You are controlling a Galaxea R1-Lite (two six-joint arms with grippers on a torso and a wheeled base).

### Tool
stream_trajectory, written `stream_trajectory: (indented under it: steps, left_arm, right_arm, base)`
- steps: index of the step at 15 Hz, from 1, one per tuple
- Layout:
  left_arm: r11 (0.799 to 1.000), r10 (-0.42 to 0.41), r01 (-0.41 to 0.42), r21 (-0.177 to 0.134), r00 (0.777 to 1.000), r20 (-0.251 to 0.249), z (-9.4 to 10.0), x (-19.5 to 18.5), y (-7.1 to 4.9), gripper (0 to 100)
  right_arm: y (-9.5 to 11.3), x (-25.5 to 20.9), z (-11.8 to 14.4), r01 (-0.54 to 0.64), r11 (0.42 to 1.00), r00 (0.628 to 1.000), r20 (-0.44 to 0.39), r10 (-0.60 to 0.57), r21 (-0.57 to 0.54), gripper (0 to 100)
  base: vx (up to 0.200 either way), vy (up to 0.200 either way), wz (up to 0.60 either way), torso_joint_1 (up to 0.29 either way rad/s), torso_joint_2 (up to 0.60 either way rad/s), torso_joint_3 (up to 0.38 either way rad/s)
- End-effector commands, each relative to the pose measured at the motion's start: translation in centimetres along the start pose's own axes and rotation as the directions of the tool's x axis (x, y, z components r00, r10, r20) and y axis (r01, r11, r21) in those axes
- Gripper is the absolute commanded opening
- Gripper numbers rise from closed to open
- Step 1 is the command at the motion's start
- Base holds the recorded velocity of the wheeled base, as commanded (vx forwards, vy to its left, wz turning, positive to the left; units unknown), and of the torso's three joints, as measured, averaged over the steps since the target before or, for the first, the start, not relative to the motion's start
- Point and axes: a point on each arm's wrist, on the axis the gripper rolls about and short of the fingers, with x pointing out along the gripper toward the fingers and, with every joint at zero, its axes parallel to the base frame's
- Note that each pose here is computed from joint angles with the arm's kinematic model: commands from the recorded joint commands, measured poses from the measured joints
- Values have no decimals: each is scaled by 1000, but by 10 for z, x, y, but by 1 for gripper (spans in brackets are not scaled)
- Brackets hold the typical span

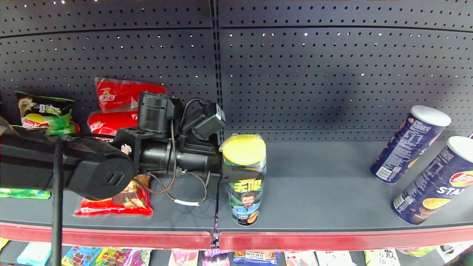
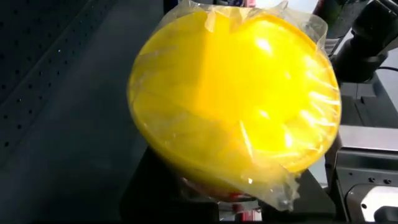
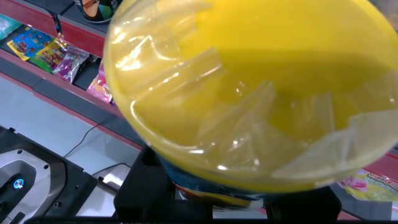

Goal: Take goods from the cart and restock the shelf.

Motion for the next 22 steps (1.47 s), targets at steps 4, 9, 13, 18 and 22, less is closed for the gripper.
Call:
stream_trajectory:
  steps: [4,9,13,18,22]
  left_arm:
    - [1000,-15,15,-17,1000,-17,-7,2,-5,0]
    - [999,-17,16,-41,999,-29,-12,4,-4,0]
    - [999,-14,13,-43,999,-36,-14,5,-5,100]
    - [999,6,-7,-36,999,-38,-14,2,-5,100]
    - [991,106,-113,-71,990,-93,-23,-25,-19,100]
  right_arm:
    - [0,1,-1,-2,1000,1000,-6,2,0,0]
    - [0,2,-1,-3,1000,1000,-15,3,1,0]
    - [0,2,-1,-3,1000,1000,-17,3,1,0]
    - [-3,9,23,-23,1000,999,-23,23,-7,0]
    - [-4,41,82,-150,987,988,-34,149,-48,0]
  base:
    - [0,0,0,0,0,0]
    - [0,0,0,0,0,0]
    - [0,0,0,0,0,0]
    - [0,0,0,0,0,0]
    - [0,0,0,0,0,0]
